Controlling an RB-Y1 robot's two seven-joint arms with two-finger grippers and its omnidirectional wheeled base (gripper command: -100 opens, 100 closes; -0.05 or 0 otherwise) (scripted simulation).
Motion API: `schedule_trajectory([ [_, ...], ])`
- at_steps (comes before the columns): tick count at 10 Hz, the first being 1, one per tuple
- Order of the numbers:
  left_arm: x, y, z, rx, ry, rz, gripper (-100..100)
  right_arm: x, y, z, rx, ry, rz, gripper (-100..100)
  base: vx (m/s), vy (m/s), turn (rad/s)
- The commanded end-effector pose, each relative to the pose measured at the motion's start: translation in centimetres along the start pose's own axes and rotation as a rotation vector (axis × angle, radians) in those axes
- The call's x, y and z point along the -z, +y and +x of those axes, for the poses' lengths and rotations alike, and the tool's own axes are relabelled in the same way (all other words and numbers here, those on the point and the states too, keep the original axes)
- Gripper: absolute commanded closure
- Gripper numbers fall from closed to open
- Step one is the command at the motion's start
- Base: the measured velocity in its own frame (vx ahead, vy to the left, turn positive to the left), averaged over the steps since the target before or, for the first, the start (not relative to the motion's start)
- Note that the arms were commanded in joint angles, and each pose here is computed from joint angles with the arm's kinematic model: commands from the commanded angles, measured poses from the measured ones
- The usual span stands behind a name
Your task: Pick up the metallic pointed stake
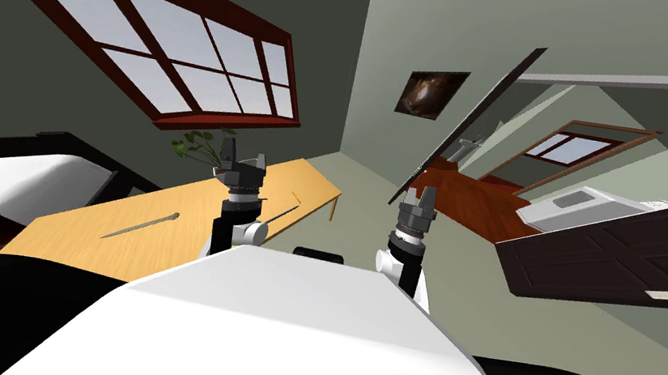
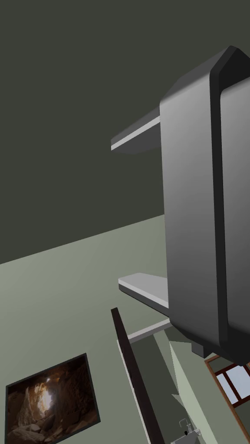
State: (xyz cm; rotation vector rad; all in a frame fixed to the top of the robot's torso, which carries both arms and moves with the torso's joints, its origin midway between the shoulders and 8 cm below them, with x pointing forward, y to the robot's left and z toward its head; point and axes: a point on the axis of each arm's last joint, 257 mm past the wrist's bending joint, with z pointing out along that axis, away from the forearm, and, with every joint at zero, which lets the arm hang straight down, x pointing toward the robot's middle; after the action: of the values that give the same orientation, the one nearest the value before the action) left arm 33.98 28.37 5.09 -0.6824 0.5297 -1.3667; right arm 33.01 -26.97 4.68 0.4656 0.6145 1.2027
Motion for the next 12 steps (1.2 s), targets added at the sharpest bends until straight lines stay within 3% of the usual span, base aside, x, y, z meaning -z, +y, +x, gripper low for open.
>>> schedule_trajectory([
  [1,0.2,0.8,0.3,-0.01,0.036,-0.027,-100,0.0,0.0,0.0,0.0,0.0,0.0,0,0.0,-0.001,-0.021],
  [3,0.8,2.7,0.2,-0.021,0.074,-0.088,-100,0.0,0.0,0.0,0.0,0.0,0.0,0,-0.002,0.001,-0.049],
  [6,2.7,7.1,-1.2,-0.026,0.09,-0.234,-100,0.0,0.0,0.0,0.0,0.0,0.0,0,-0.007,0.005,-0.063],
  [7,3.7,8.8,-2.1,-0.024,0.083,-0.292,-100,0.0,0.0,0.0,0.0,0.0,0.0,0,-0.01,0.008,-0.08],
  [8,3.7,8.9,-2.1,-0.025,0.083,-0.296,-100,0.0,0.0,0.0,0.0,0.0,0.0,0,-0.008,0.008,-0.033],
  [10,6.3,12.5,-4.3,-0.02,0.051,-0.428,-100,0.0,0.0,0.0,0.0,0.0,0.0,0,-0.009,0.008,-0.089],
  [11,6.3,12.5,-4.3,-0.02,0.05,-0.431,-100,0.0,0.0,0.0,0.0,0.0,0.0,0,-0.01,0.008,-0.027],
  [12,7.9,14.3,-5.7,-0.017,0.025,-0.503,-100,0.0,0.0,0.0,0.0,0.0,0.0,0,-0.009,0.007,-0.048],
])
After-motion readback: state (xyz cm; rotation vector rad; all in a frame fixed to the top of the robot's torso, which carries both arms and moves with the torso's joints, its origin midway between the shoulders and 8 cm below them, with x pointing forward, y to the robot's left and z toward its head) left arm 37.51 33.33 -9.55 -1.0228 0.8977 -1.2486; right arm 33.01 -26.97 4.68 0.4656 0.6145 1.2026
